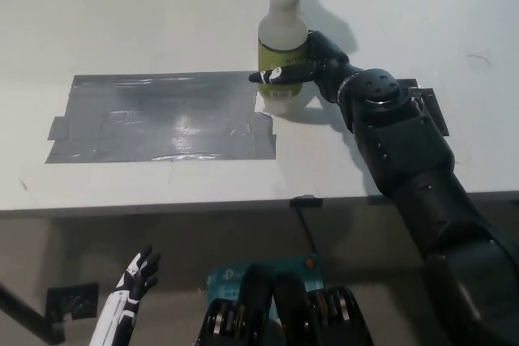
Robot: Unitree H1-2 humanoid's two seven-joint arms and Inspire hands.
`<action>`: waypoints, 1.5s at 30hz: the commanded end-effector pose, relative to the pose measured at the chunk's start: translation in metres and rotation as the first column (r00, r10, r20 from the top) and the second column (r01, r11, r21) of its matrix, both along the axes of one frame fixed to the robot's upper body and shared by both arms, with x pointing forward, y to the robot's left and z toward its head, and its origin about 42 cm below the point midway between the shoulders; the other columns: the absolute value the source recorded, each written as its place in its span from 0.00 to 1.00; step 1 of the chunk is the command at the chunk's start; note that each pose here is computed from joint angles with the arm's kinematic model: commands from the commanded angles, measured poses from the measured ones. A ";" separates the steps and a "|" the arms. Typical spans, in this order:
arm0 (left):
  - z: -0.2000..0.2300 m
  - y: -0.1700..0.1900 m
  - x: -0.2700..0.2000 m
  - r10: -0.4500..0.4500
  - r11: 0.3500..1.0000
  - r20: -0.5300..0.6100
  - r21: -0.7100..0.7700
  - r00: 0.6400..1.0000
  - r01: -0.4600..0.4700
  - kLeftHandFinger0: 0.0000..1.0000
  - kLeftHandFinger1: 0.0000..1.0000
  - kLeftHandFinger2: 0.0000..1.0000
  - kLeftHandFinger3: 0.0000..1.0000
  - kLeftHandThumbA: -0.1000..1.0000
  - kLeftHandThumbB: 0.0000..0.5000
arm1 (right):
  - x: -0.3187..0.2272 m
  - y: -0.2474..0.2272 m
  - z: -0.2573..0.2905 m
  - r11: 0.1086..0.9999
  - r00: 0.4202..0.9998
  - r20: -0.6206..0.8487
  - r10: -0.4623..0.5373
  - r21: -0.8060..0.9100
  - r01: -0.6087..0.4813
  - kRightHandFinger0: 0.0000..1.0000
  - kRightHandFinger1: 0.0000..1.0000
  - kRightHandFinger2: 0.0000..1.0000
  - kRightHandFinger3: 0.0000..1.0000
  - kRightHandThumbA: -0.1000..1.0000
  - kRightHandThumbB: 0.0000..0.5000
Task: A person hands a spray bottle to the robot which it grabs with its right hand and places on the black spot infront of it on the table
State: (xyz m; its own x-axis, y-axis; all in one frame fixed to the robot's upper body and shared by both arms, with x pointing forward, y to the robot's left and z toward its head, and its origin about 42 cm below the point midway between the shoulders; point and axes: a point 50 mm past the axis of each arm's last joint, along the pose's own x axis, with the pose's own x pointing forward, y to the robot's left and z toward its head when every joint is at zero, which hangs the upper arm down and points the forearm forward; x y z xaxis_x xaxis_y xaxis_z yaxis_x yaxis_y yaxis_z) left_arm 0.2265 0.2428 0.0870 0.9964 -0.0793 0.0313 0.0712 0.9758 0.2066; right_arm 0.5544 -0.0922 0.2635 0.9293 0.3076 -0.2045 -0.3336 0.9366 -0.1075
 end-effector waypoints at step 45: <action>-0.004 0.008 -0.015 0.017 1.000 0.010 0.003 1.000 -0.017 1.00 1.00 1.00 1.00 1.00 0.09 | -0.048 -0.137 0.034 0.931 0.731 0.598 -0.329 0.077 0.356 0.07 0.26 0.44 0.31 0.65 0.78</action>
State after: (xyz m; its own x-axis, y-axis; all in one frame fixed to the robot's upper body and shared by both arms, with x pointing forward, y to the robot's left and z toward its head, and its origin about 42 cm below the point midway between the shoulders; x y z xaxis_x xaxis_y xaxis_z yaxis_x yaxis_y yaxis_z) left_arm 0.2126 0.2468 0.0792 0.9981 -0.0611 0.0014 0.0597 0.9790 0.1949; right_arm 0.5062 -0.2172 0.2474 0.9663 -0.0685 0.2480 0.1327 0.9585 -0.2524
